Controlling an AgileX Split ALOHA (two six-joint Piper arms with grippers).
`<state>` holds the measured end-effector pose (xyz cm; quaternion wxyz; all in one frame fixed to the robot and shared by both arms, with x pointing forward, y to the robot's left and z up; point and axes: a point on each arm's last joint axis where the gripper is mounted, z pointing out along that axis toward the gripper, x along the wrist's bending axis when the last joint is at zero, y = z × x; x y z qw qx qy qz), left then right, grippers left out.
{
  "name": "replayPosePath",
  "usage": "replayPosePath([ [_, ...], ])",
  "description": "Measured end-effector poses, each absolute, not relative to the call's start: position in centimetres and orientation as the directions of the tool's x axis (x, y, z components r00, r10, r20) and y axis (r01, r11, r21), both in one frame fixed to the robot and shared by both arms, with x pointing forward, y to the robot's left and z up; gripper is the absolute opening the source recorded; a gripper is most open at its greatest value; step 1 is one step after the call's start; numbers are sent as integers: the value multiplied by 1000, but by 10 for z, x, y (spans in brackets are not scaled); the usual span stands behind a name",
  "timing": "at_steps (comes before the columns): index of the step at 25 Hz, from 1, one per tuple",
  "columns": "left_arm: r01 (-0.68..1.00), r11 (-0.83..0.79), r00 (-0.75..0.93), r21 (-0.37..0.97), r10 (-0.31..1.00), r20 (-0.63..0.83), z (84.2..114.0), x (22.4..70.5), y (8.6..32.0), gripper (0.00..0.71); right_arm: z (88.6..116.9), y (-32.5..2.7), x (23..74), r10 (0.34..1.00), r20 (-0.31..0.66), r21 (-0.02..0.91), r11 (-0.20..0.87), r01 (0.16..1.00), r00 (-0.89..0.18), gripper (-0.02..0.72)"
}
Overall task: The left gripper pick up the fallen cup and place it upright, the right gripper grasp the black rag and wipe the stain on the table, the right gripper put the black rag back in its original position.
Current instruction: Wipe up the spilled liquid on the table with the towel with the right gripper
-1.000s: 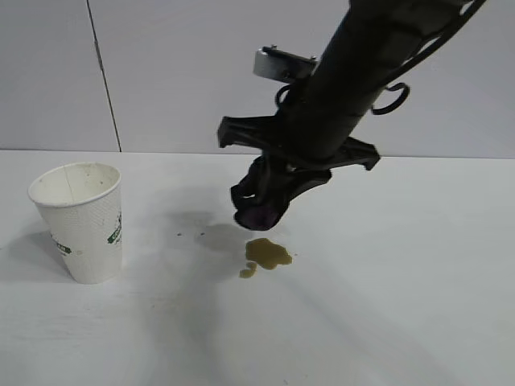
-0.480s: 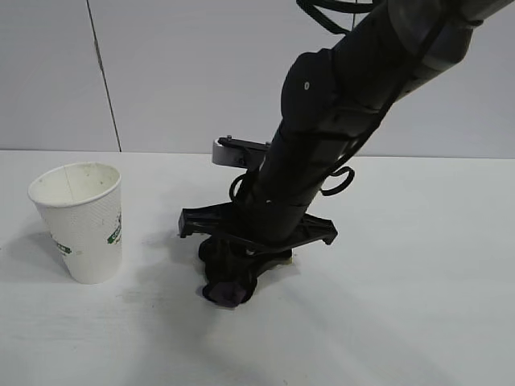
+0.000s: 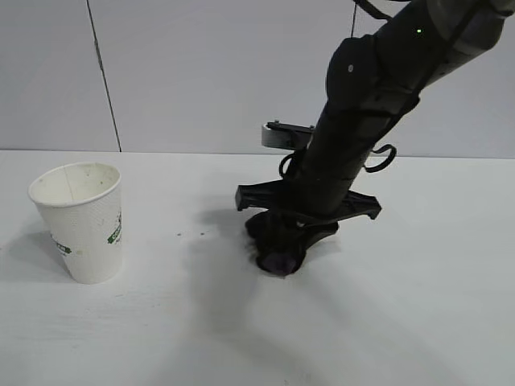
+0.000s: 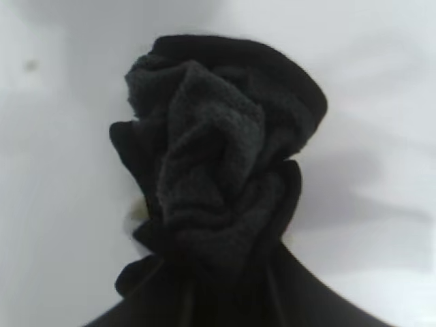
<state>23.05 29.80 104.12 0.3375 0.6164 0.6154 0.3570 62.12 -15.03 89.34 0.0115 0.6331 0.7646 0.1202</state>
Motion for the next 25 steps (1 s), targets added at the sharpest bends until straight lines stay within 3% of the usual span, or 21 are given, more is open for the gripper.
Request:
replayPosePath([
  [6, 518, -15, -12, 855, 1000, 25, 1041, 230, 298, 659, 895, -135, 612, 947, 202, 147, 225, 963, -252, 116],
  [10, 518, -15, -12, 855, 1000, 25, 1041, 230, 298, 659, 896, -92, 602, 912, 264, 250, 250, 935, -314, 116],
  [15, 518, -15, -12, 855, 1000, 25, 1041, 230, 298, 659, 900, -51, 594, 882, 264, 401, 268, 876, -391, 116],
  [19, 518, -15, -12, 855, 1000, 25, 1041, 230, 298, 659, 893, -46, 598, 888, 260, 449, 236, 862, -379, 116],
  [25, 517, -15, -12, 856, 1000, 25, 1041, 231, 298, 659, 880, -55, 605, 910, 280, 419, 170, 892, -305, 116],
])
